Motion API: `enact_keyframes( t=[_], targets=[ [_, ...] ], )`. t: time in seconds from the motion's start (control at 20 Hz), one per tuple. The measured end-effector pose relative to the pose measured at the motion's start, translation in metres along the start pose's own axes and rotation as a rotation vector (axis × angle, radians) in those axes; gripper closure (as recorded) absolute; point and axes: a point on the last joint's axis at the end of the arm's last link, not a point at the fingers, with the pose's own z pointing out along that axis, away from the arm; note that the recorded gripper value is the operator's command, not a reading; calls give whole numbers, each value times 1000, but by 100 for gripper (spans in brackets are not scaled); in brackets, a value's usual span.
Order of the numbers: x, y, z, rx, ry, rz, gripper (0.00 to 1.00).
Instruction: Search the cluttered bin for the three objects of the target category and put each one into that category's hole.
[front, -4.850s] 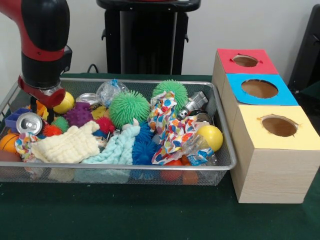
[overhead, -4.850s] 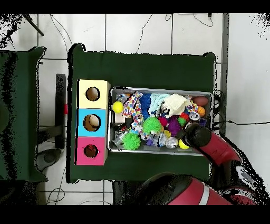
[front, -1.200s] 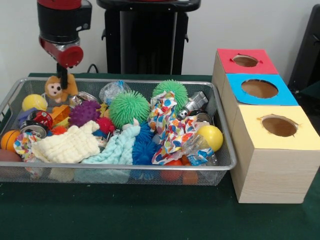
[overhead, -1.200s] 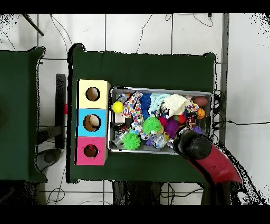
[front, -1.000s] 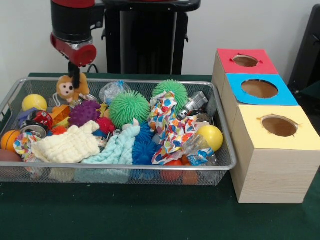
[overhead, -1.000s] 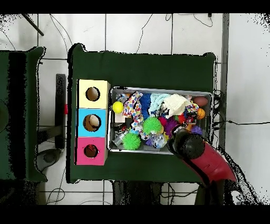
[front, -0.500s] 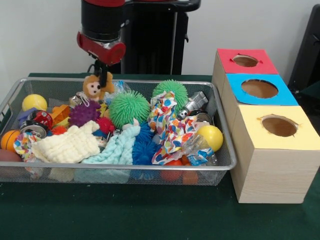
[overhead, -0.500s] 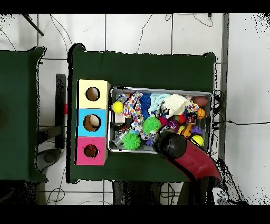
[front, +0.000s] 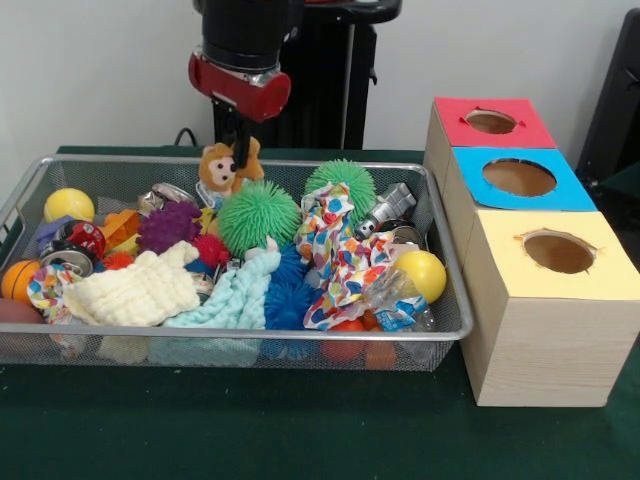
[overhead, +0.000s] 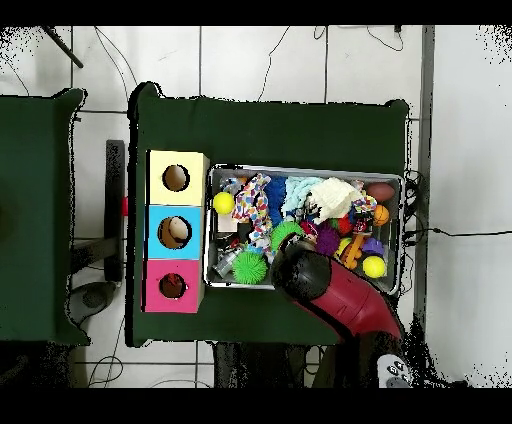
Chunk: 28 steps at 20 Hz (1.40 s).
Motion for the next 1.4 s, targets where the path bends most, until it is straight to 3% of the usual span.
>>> enact_keyframes(
  t=[0.3, 0.75, 1.05, 1.4],
  targets=[
    [-5, -2, -8, -8, -14, 8, 100],
    [1, -56, -6, 17, 8, -23, 100],
    [15, -83, -2, 30, 31, -75, 100],
    [40, -109, 14, 54, 64, -199, 100]
  ],
)
